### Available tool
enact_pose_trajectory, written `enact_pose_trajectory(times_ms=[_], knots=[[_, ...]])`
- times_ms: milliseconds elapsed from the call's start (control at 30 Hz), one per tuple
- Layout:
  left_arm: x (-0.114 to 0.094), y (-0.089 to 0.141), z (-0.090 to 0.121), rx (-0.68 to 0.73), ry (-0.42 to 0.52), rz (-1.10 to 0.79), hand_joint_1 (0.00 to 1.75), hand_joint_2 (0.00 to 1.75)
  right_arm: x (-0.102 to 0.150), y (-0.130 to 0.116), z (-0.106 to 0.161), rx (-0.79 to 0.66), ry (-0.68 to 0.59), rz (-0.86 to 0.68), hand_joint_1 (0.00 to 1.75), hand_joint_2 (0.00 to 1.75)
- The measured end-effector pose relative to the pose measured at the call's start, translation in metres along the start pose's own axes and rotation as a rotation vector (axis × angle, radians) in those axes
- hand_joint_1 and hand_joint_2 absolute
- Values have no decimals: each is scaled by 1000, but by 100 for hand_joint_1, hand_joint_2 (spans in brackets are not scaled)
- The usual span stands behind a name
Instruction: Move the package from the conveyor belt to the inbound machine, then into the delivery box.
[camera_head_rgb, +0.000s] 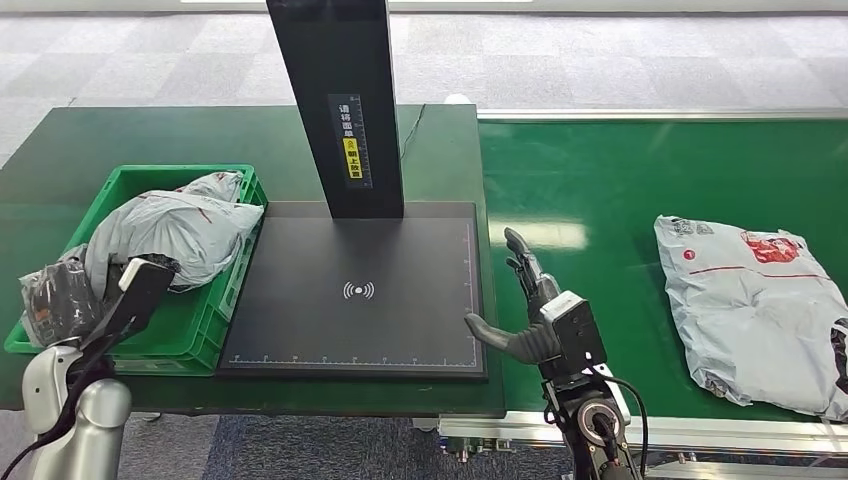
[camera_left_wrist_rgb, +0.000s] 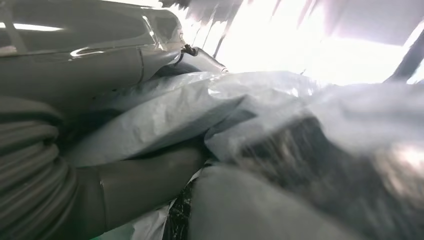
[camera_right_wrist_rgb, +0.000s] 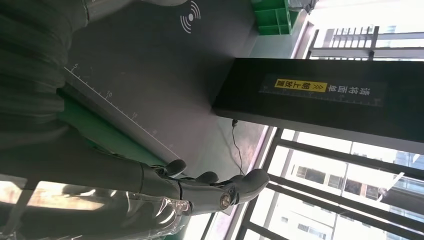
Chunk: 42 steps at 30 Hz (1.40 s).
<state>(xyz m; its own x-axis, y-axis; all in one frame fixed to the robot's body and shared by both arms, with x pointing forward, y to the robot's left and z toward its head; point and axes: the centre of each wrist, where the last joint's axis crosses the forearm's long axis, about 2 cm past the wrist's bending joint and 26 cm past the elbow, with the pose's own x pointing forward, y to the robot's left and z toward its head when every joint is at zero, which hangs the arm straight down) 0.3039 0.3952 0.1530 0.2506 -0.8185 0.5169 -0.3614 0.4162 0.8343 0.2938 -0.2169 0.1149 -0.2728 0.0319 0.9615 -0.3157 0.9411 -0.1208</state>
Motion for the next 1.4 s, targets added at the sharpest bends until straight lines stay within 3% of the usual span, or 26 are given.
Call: enact_pose_trajectory(times_ms=[200, 333, 800, 933, 1067, 1267, 1400], knots=[[-22, -19, -13, -200, 116, 51, 173, 175, 0, 0, 0, 5, 5, 20, 0, 175], [-30, -29, -18, -327, 135, 99, 1, 175, 0, 0, 0, 8, 6, 27, 0, 175], [-30, -37, -19, -206, 26, 343, 0, 175, 1, 0, 0, 8, 7, 34, 0, 175], [-9, -35, -5, 29, -186, 494, 0, 175, 2, 2, 0, -6, -1, 36, 0, 175], [7, -30, 3, 141, -311, 540, 0, 175, 3, 3, 0, -13, -15, 31, 0, 175], [29, -22, 21, 306, -408, 598, 0, 175, 3, 5, -1, -19, -46, 5, 0, 175], [44, -23, 37, 234, -466, 751, 0, 175, 3, 8, -3, -13, -60, -14, 0, 175]])
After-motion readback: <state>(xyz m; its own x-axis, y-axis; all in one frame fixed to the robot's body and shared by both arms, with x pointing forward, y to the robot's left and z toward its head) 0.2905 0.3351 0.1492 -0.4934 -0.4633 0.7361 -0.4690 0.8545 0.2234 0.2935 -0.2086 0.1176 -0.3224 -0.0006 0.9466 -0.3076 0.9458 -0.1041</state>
